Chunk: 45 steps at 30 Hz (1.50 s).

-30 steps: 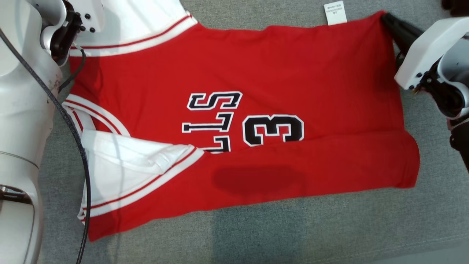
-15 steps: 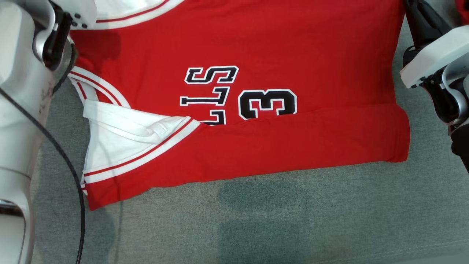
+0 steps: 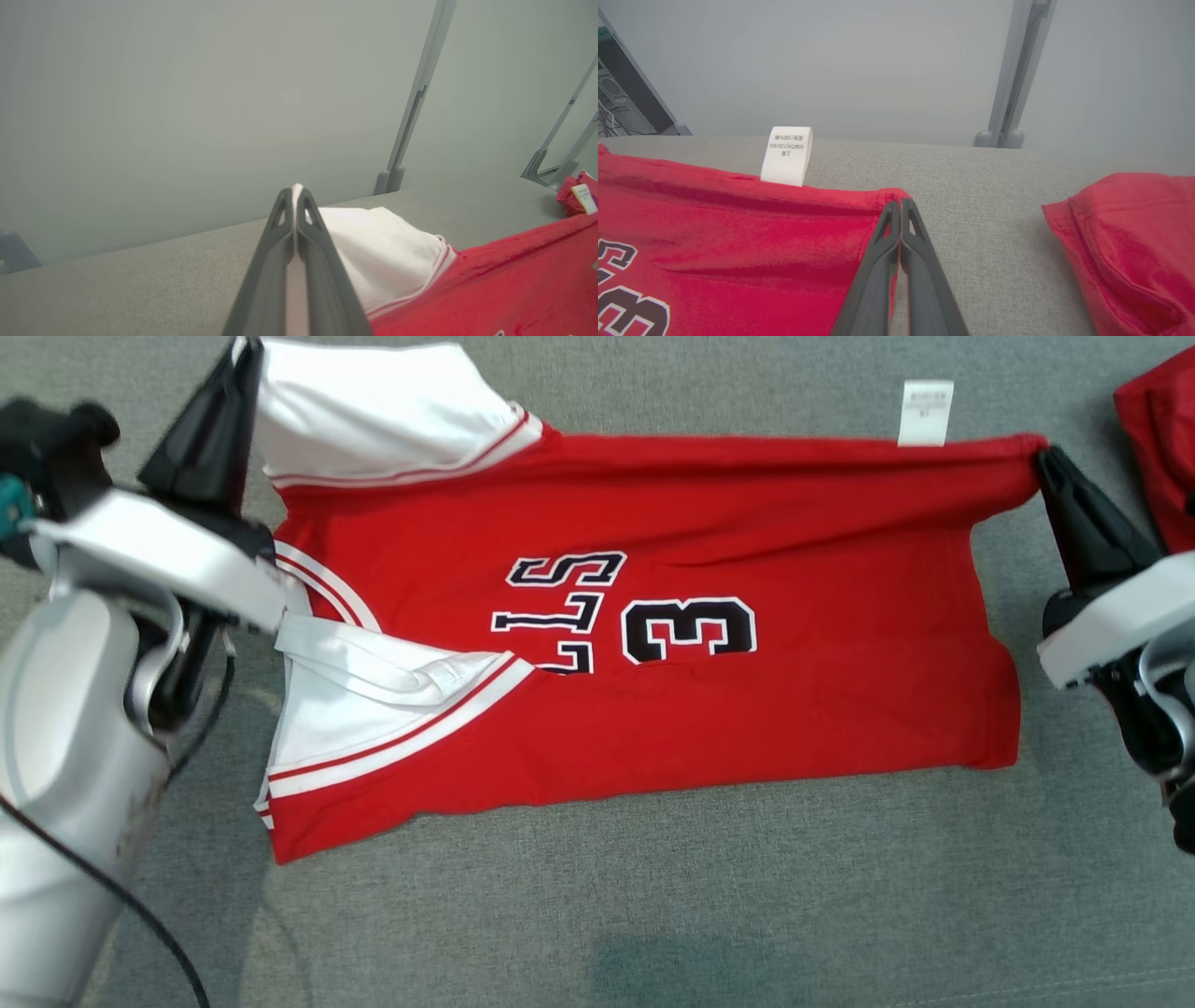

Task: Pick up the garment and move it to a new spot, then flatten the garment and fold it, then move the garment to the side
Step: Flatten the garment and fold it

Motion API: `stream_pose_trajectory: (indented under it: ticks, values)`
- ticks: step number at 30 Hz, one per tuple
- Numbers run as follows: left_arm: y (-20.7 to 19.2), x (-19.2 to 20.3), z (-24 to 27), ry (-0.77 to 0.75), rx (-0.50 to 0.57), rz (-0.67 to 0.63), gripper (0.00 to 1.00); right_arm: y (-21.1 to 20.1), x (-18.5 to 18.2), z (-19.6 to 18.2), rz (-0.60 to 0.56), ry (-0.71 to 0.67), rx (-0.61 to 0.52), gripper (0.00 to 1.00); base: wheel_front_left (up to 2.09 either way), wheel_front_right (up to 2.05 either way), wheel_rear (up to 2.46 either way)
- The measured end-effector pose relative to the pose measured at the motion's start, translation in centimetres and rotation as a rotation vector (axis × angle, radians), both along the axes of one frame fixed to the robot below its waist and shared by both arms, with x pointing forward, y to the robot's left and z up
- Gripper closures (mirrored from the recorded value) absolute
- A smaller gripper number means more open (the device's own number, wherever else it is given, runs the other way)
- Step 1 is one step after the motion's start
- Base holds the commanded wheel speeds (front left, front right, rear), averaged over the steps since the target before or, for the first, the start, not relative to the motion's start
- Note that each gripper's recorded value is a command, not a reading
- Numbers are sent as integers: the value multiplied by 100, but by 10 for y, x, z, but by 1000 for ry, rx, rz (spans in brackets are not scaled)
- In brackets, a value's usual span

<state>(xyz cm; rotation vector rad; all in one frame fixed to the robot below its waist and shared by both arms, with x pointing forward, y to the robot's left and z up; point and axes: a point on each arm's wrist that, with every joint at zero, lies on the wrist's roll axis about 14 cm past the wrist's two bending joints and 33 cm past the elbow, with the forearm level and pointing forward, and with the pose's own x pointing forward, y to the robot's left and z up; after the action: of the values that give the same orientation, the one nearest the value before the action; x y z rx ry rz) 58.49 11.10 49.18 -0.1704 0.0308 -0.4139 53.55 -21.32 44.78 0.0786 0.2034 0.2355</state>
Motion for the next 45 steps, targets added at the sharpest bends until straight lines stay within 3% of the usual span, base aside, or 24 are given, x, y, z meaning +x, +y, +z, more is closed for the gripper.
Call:
stream_pose_trajectory:
  ticks: [9, 18, 36, 45]
  values:
    - [5, -73, 3, 48, -35, 18, 100, -4, -36, -2, -8, 11, 29, 100, 0, 0, 0]
    - [-3, -135, -13, 177, -91, 21, 100, -1, -63, -28, -22, 84, 55, 100, 0, 0, 0]
    - [10, -158, -29, 246, -102, 91, 100, -5, -92, -36, -68, 110, 71, 100, 0, 0, 0]
    - [12, -180, -79, 426, -92, 122, 100, 0, -104, -48, -74, 163, 69, 100, 0, 0, 0]
